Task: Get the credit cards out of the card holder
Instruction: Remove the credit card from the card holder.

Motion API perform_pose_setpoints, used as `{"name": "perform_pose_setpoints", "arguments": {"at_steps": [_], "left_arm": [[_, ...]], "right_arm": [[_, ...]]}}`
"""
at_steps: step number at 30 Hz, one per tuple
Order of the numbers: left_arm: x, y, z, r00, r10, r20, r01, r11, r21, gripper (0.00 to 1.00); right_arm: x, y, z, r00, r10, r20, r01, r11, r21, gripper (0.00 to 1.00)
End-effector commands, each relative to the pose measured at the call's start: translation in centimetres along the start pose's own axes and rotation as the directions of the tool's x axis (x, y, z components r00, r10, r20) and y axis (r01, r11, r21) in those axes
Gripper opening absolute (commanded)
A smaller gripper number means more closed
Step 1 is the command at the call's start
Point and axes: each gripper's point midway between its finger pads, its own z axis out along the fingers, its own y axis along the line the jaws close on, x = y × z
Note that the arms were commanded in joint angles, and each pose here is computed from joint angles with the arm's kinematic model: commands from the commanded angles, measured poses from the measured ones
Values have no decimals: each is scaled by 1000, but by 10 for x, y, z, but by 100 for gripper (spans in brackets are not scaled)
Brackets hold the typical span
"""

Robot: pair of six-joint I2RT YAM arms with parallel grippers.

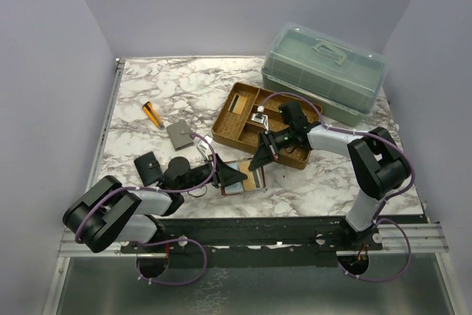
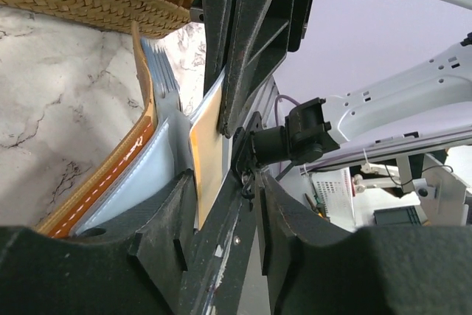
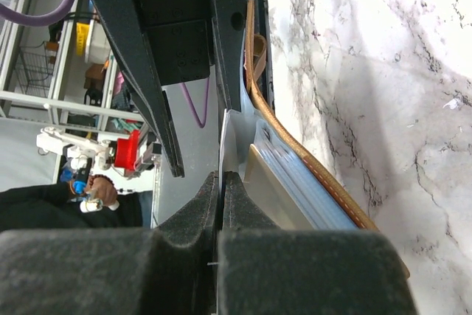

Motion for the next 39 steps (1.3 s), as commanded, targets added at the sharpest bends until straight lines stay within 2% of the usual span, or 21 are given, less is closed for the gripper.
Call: {"name": "perform_pose_setpoints", "arguments": {"at_steps": [1, 3, 6, 12, 14, 17, 21, 24, 33, 39], "left_arm": [[-10, -12, 4, 999, 11, 34, -13, 999, 47, 44], [-10, -12, 5, 999, 5, 32, -6, 999, 49, 43], [-13, -15, 6, 999, -8, 42, 5, 998, 65, 37], [-13, -27, 9, 1000, -12, 24, 9, 992, 123, 13], [-12, -28, 10, 1000, -13, 16, 10, 990, 138, 0], [-12, -27, 7, 1000, -15, 25, 11, 989, 147, 0], [-18, -13, -10, 997, -13, 75, 5, 995, 100, 0], [-18, -2, -21, 997, -13, 73, 9, 999, 50, 0], [-20, -7, -30, 997, 32, 73, -34, 999, 18, 0], [-33, -4, -41, 995, 30, 98, -26, 999, -46, 0]], "right_arm": [[0, 17, -2, 1000, -27, -4, 27, 997, -77, 0], [2, 18, -2, 1000, -14, -6, 13, 997, -82, 0], [3, 17, -2, 1000, 3, -10, -4, 996, -86, 0], [1, 14, -1, 1000, -6, -6, 5, 996, -87, 0], [1, 14, -1, 1000, -2, -6, 2, 996, -86, 0], [1, 13, -1, 1000, -4, -2, 4, 998, -70, 0], [-2, 8, -9, 1000, 0, 23, 1, 999, -35, 0], [-4, 8, -13, 999, -14, 32, 15, 999, -33, 0], [-5, 14, -14, 999, -34, 38, 37, 998, -54, 0], [-7, 4, -19, 998, -54, 45, 53, 999, 9, 0]]}}
